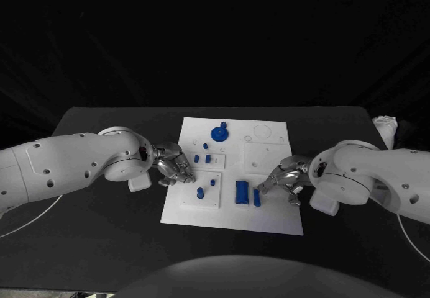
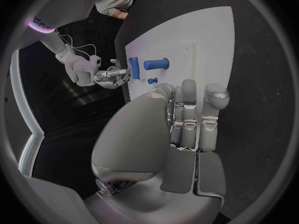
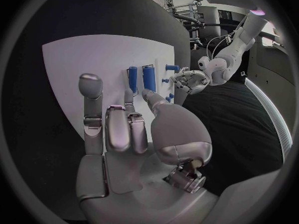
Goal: Assemble the parts on the task board
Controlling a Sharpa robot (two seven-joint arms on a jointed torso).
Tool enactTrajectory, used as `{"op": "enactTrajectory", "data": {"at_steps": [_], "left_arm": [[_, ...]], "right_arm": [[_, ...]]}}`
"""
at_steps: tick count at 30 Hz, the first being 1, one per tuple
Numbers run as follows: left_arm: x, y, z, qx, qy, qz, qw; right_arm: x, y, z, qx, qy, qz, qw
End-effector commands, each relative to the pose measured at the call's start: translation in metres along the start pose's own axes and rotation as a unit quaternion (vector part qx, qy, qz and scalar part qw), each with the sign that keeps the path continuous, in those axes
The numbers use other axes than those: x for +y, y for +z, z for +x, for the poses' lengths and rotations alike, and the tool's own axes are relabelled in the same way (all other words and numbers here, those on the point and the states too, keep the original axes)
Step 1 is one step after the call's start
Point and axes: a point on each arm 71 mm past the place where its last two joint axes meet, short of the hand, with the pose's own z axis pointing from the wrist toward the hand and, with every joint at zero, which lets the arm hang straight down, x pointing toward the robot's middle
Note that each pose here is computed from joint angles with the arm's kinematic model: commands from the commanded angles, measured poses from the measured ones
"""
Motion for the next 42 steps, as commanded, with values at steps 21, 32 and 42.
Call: {"op": "enactTrajectory", "data": {"at_steps": [21,32,42], "left_arm": [[0.0006,-0.0074,0.0059,-0.010,-0.006,0.021,1.000],[-0.0061,-0.0313,-0.0046,-0.074,-0.020,0.082,0.994],[-0.0237,-0.0658,-0.0314,-0.189,-0.048,0.221,0.956]], "right_arm": [[-0.009,-0.057,0.016,-0.253,-0.275,-0.302,0.877],[-0.031,-0.033,0.035,-0.233,-0.273,-0.279,0.891],[-0.038,-0.023,0.042,-0.225,-0.271,-0.270,0.896]]}}
